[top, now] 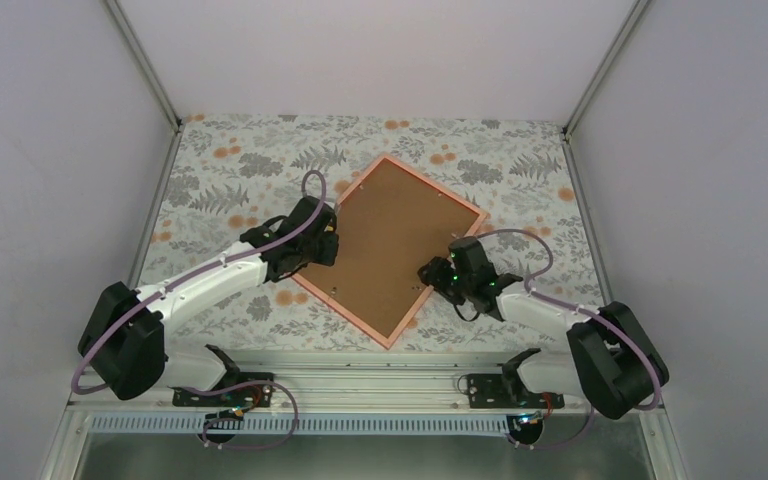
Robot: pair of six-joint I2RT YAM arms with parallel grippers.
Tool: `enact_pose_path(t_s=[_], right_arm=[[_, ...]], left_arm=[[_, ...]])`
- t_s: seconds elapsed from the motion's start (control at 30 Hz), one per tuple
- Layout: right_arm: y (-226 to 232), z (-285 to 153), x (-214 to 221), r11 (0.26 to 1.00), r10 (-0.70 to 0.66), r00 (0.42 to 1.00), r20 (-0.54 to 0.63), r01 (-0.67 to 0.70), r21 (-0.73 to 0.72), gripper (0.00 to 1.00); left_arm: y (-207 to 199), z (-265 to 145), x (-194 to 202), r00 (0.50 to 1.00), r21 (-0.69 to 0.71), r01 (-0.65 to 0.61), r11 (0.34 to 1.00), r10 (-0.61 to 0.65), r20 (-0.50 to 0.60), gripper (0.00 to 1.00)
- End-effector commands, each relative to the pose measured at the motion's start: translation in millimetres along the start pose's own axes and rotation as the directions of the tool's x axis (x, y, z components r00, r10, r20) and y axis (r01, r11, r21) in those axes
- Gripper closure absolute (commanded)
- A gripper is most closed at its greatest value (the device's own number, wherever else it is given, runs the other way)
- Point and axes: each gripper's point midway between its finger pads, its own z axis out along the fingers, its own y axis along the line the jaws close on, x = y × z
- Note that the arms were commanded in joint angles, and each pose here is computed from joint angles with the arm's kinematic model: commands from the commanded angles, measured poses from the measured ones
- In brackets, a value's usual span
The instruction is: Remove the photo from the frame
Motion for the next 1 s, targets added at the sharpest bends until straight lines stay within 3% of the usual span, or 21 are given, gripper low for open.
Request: enact_pose_path(t_s=[0.0, 0.3, 0.6, 0.8, 0.97], right_arm=[[10, 1, 33, 0.997, -0.075, 0.992, -0.103, 0.072, -0.041, 0.39], [66, 12, 63, 0.967, -0.222, 0.964, -0.146, 0.198, -0.164, 0.38], [101, 31, 86, 0.902, -0.419, 0.887, -0.193, 0.381, -0.204, 0.38], [105, 16, 61, 0.828, -0.558, 0.821, -0.122, 0.54, -0.151, 0.28], [102, 1, -6, 0.78, -0.624, 0.781, -0.025, 0.621, -0.073, 0.27]], left_arm=[[-1, -1, -4, 0.999, 0.019, 0.034, 0.999, -0.034, 0.03, 0.97], [-1, 0, -1, 0.996, 0.032, 0.066, 0.997, -0.068, 0.049, 0.97], [9, -4, 6, 0.988, 0.018, 0.129, 0.992, -0.13, 0.084, 0.97], [14, -5, 9, 0.985, 0.012, 0.14, 0.99, -0.141, 0.101, 0.97], [11, 1, 14, 0.988, 0.028, 0.119, 0.992, -0.121, 0.092, 0.97]])
